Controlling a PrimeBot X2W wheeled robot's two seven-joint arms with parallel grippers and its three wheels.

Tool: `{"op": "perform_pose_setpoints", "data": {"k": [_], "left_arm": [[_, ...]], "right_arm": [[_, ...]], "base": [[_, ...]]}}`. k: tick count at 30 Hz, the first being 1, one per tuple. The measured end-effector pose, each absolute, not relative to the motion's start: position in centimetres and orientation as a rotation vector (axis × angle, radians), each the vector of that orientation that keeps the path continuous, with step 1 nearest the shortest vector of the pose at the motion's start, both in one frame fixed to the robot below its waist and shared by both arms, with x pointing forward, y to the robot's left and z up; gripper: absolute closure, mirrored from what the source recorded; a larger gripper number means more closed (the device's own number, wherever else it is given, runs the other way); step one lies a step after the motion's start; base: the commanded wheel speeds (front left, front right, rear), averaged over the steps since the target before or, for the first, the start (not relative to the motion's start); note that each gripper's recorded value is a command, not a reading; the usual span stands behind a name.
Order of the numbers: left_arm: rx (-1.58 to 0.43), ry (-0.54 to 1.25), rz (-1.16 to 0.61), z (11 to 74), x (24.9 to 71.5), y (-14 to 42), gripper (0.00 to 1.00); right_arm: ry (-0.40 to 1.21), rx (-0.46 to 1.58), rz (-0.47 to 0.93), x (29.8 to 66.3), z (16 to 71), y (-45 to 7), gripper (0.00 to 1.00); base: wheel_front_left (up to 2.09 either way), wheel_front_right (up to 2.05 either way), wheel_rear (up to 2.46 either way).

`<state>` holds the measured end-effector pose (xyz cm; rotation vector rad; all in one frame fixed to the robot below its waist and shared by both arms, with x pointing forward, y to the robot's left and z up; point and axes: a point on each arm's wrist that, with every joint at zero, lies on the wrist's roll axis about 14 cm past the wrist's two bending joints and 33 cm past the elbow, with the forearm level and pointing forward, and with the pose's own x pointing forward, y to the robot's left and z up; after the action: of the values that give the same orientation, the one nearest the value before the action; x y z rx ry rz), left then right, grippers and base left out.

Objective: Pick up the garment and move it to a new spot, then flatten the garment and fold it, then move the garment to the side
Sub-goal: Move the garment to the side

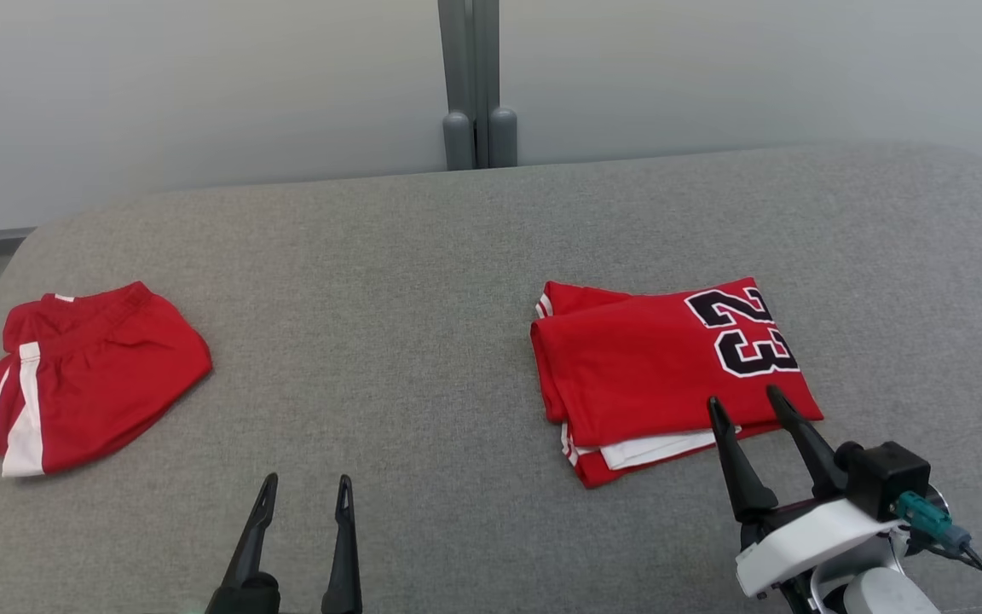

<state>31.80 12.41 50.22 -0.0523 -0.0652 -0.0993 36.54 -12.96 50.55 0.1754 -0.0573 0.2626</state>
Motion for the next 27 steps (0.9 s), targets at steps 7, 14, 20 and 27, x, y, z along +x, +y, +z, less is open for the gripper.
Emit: {"op": "perform_pose_setpoints", "data": {"k": [7,14,20,27], "left_arm": [[-0.060,-0.052,-0.130,49.9,33.3,11.4,0.00],[-0.064,-0.036,-0.172,49.3,35.8,10.2,0.00],[-0.070,-0.006,-0.208,48.1,37.7,9.0,0.00],[-0.069,0.044,-0.227,46.2,39.0,8.6,0.00]], "right_arm": [[-0.023,0.276,0.279,40.0,50.5,-14.3,0.00],[0.125,0.405,0.241,44.3,48.9,-19.2,0.00],[0.263,0.483,0.199,47.0,46.9,-22.3,0.00],[0.482,0.520,0.211,47.9,42.2,-22.2,0.00]], "base": [[0.00,0.00,0.00],[0.00,0.00,0.00],[0.00,0.00,0.00],[0.00,0.00,0.00]]}}
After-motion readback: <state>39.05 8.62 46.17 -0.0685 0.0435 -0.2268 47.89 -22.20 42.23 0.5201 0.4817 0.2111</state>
